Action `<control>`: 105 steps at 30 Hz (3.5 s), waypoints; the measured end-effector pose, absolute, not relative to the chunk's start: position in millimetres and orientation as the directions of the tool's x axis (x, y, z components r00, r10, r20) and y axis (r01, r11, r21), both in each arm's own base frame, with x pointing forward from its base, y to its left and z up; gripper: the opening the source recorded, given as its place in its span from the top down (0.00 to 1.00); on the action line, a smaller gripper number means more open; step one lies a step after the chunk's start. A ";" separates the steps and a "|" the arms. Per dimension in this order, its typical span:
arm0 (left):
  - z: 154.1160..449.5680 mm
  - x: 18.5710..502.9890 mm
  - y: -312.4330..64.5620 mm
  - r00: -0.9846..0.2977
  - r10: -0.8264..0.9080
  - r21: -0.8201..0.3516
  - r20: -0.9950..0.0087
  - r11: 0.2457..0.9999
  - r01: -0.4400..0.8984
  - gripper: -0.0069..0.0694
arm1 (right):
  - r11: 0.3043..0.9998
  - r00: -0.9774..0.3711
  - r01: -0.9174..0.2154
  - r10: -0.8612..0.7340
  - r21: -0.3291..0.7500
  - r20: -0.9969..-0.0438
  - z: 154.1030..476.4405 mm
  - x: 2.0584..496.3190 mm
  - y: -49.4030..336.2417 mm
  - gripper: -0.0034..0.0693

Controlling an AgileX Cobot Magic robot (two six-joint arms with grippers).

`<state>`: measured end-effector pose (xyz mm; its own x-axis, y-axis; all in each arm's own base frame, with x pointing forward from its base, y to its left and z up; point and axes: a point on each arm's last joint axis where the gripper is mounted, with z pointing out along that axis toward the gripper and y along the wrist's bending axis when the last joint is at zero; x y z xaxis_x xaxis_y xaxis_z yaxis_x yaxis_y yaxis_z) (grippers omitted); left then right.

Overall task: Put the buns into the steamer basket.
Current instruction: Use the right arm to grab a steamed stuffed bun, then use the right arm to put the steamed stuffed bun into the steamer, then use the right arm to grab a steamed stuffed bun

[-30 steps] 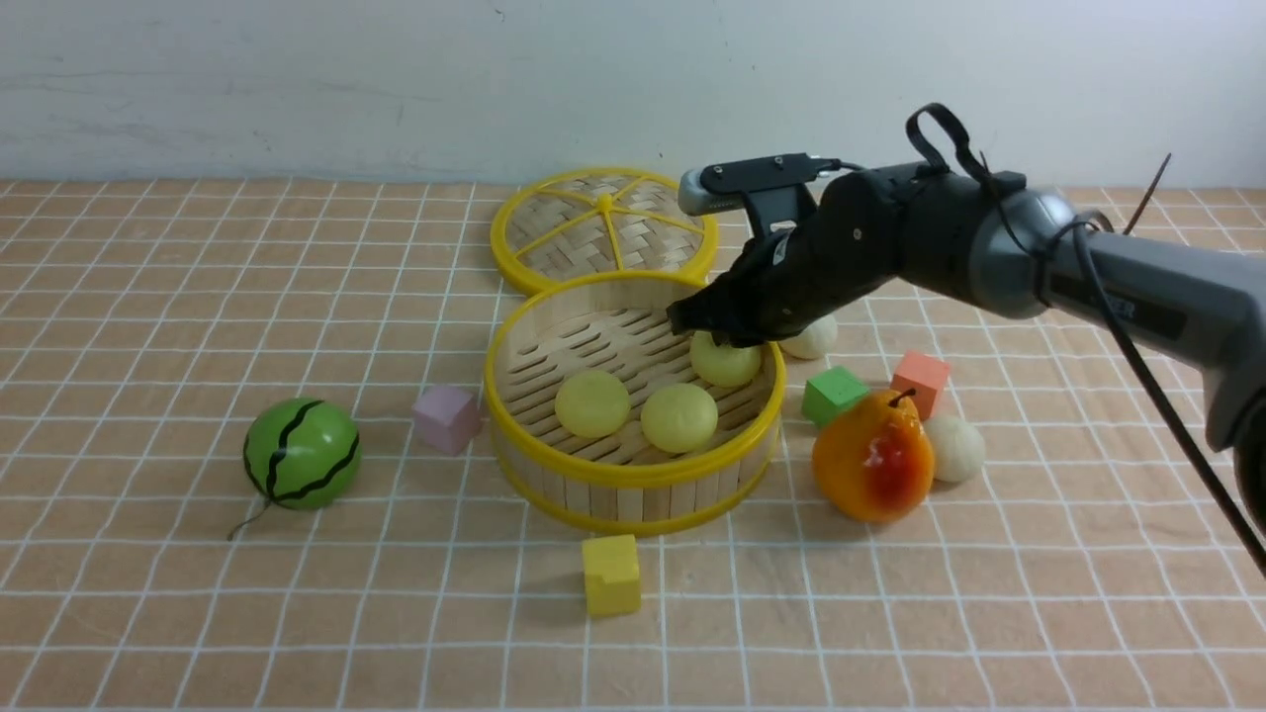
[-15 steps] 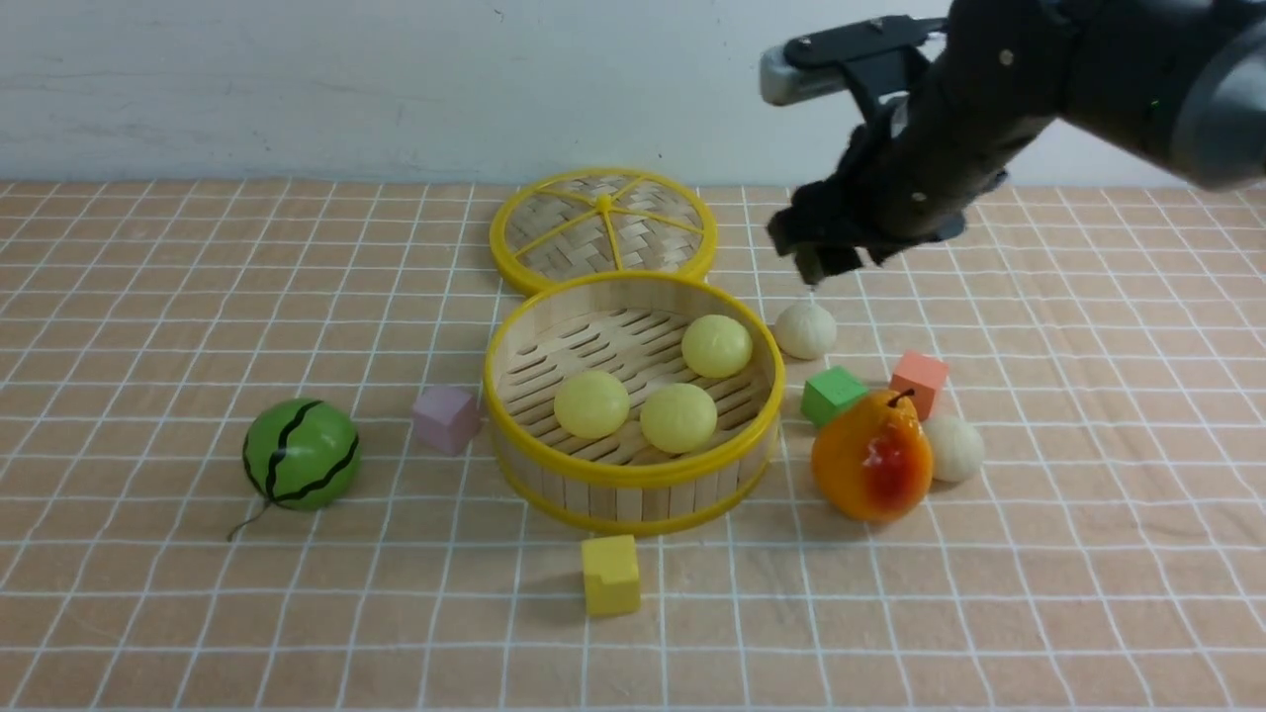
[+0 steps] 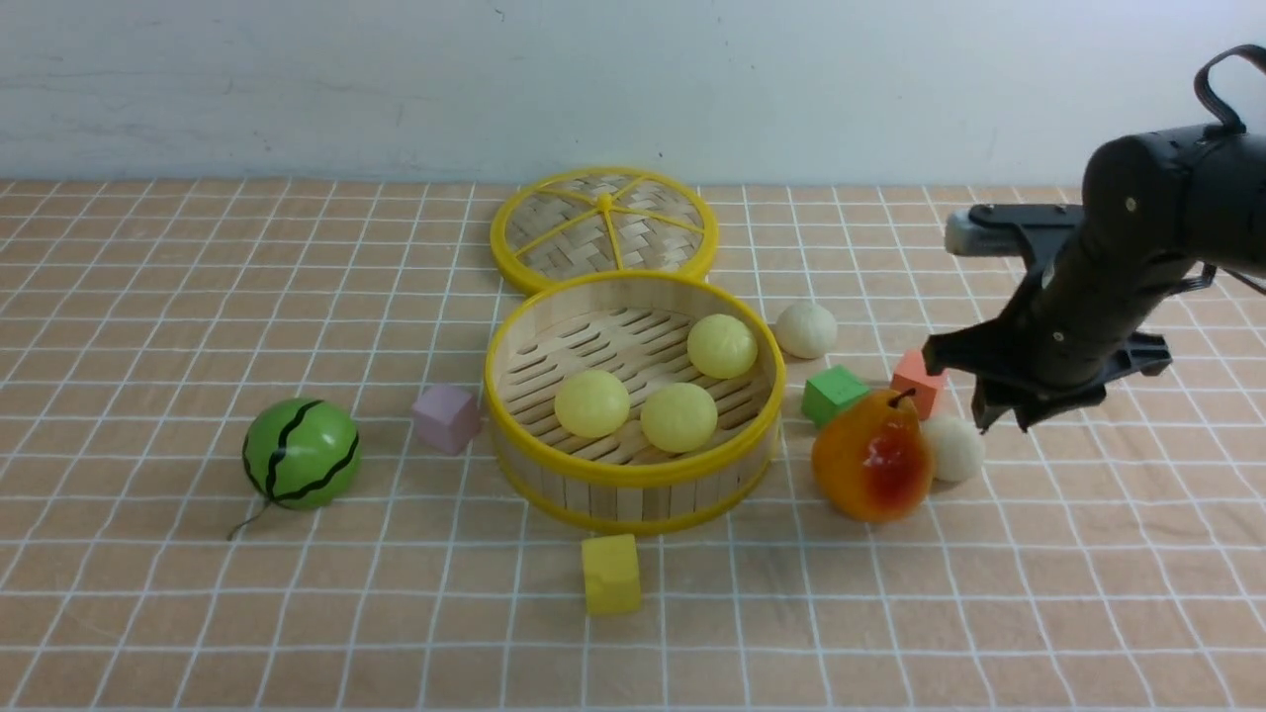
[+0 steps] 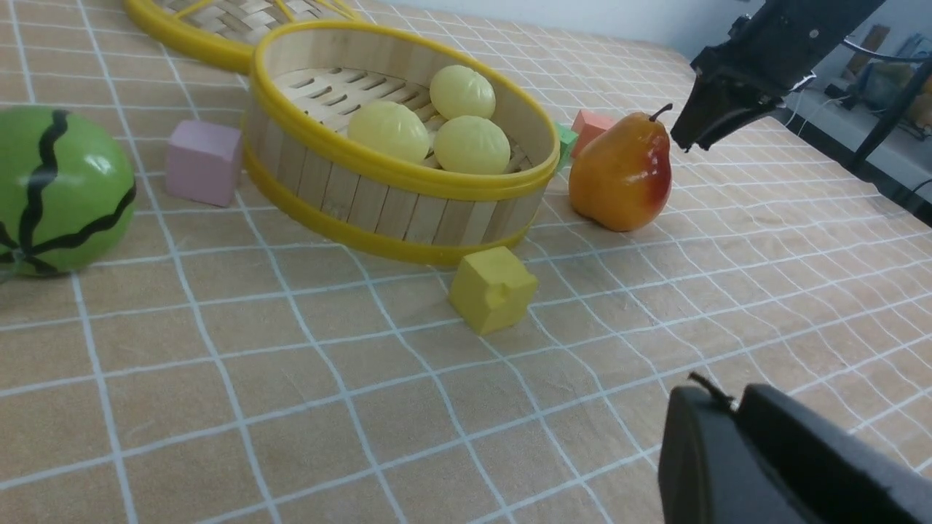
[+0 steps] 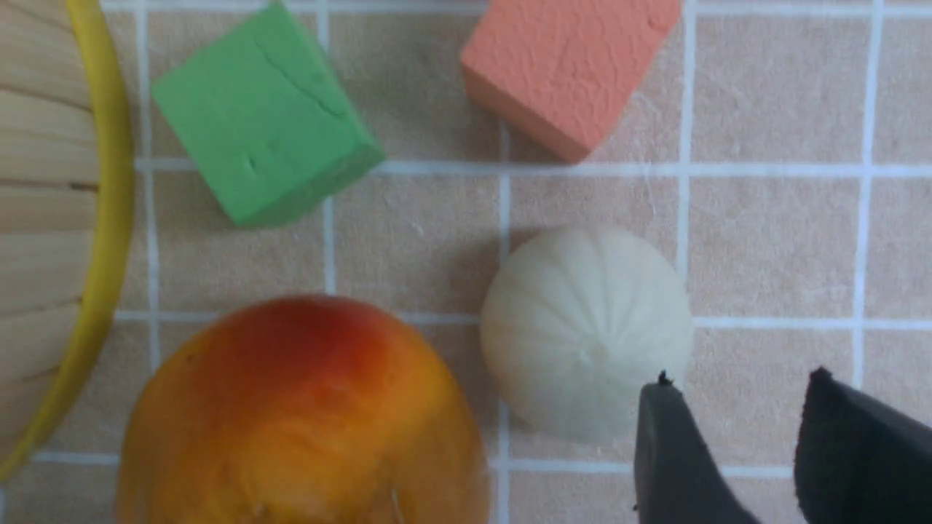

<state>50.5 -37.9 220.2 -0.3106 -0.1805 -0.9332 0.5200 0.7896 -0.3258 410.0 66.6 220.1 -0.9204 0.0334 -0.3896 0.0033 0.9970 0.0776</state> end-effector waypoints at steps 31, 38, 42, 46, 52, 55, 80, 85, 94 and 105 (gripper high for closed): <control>220.2 50.5 -37.9 -0.311 -0.181 -0.326 -0.933 0.790 0.520 0.81 | 0.992 -0.916 -0.029 0.022 0.122 -0.401 181.7 426.8 73.9 0.75; 220.2 50.5 -37.9 -0.311 -0.181 -0.326 -0.933 0.790 0.520 0.80 | 0.992 -0.900 -0.073 -0.020 0.105 -0.436 208.0 419.5 72.7 0.95; 220.2 50.5 -37.9 -0.311 -0.181 -0.326 -0.933 0.790 0.520 0.80 | 0.989 -0.856 -0.090 -0.016 0.119 -0.516 249.6 409.1 72.9 0.95; 220.2 50.5 -37.9 -0.311 -0.181 -0.326 -0.933 0.790 0.520 0.79 | 0.972 -0.797 -0.189 -0.069 0.139 -0.601 290.4 400.7 92.2 0.95; 220.2 50.5 -37.9 -0.311 -0.181 -0.326 -0.933 0.790 0.520 0.79 | 0.886 -0.712 -0.424 -0.198 0.188 -0.673 316.5 395.0 162.6 0.95; 220.2 50.5 -37.9 -0.311 -0.181 -0.326 -0.933 0.790 0.520 0.79 | 0.857 -0.699 -0.474 -0.224 0.205 -0.680 311.5 398.4 186.0 0.94; 220.2 50.5 -37.9 -0.311 -0.181 -0.326 -0.933 0.790 0.520 0.77 | 0.777 -0.645 -0.577 -0.245 0.252 -0.724 209.2 452.8 301.3 0.84; 220.2 50.5 -37.9 -0.311 -0.181 -0.326 -0.933 0.790 0.520 0.76 | 0.780 -0.644 -0.568 -0.225 0.260 -0.732 206.1 454.9 302.3 0.53; 220.2 50.5 -37.9 -0.311 -0.181 -0.326 -0.933 0.790 0.520 0.75 | 0.758 -0.593 -0.631 -0.336 0.163 -0.732 291.3 430.1 270.8 0.17; 220.2 50.5 -37.9 -0.311 -0.181 -0.326 -0.933 0.790 0.520 0.74 | 0.910 -0.751 -0.413 -0.364 -0.038 -0.551 339.6 435.8 128.4 0.44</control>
